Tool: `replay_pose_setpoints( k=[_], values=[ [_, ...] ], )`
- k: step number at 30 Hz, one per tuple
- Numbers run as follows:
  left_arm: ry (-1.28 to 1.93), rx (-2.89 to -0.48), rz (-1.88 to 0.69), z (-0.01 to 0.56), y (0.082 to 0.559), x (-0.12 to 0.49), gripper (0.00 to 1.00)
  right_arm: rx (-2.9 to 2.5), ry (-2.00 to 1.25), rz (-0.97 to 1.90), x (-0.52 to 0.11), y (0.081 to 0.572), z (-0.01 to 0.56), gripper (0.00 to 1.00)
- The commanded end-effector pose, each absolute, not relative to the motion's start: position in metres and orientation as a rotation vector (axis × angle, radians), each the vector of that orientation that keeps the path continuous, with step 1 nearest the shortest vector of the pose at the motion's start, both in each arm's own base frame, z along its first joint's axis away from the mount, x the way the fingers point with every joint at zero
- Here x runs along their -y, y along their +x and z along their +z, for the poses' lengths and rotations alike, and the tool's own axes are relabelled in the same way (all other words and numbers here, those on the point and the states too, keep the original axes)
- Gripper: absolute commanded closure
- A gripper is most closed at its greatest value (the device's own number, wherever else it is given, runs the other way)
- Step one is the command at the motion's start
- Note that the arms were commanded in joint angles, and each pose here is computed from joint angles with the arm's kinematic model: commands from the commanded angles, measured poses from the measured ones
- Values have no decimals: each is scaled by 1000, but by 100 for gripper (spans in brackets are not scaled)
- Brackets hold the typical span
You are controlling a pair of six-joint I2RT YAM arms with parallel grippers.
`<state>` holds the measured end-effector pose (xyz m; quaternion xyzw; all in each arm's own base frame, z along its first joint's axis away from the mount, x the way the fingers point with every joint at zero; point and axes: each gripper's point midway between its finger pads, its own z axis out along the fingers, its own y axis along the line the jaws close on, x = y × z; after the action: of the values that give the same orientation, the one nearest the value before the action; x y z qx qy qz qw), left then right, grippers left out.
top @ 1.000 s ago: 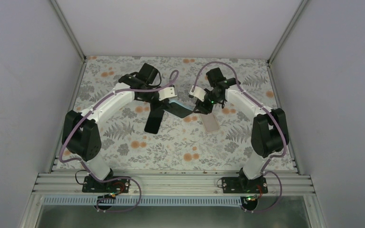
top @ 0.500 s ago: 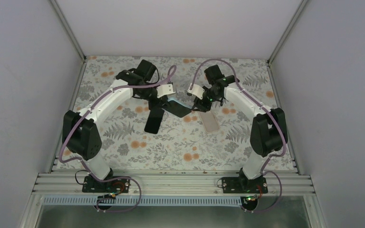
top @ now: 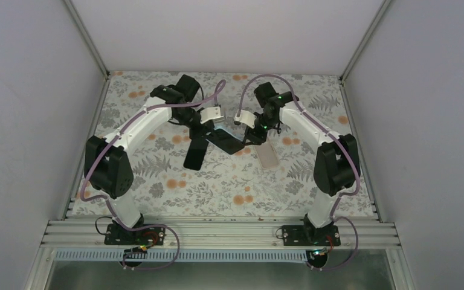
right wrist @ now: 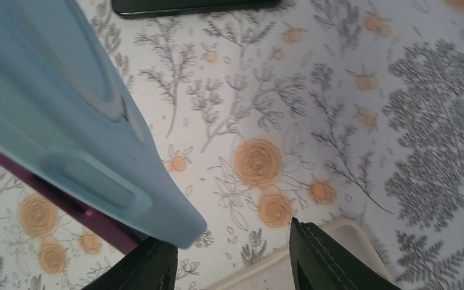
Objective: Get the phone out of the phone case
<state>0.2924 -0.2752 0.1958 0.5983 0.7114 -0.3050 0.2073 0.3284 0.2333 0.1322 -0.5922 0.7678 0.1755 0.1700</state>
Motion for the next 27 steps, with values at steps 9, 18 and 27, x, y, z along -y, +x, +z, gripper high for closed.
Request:
replay_pose_setpoints(
  k=[9,18,27],
  values=[
    [1623,-1642,-1061,256,279,317,98,-1748,-1837,963,-316,259,200,49],
    [1446,-1654,-840,266,338,305,98,-1582,-1861,1383,-331,217,229,61],
    [1229,-1633,-498,296,399,290,93,-1668,-1784,1419,-322,222,231,96]
  ],
)
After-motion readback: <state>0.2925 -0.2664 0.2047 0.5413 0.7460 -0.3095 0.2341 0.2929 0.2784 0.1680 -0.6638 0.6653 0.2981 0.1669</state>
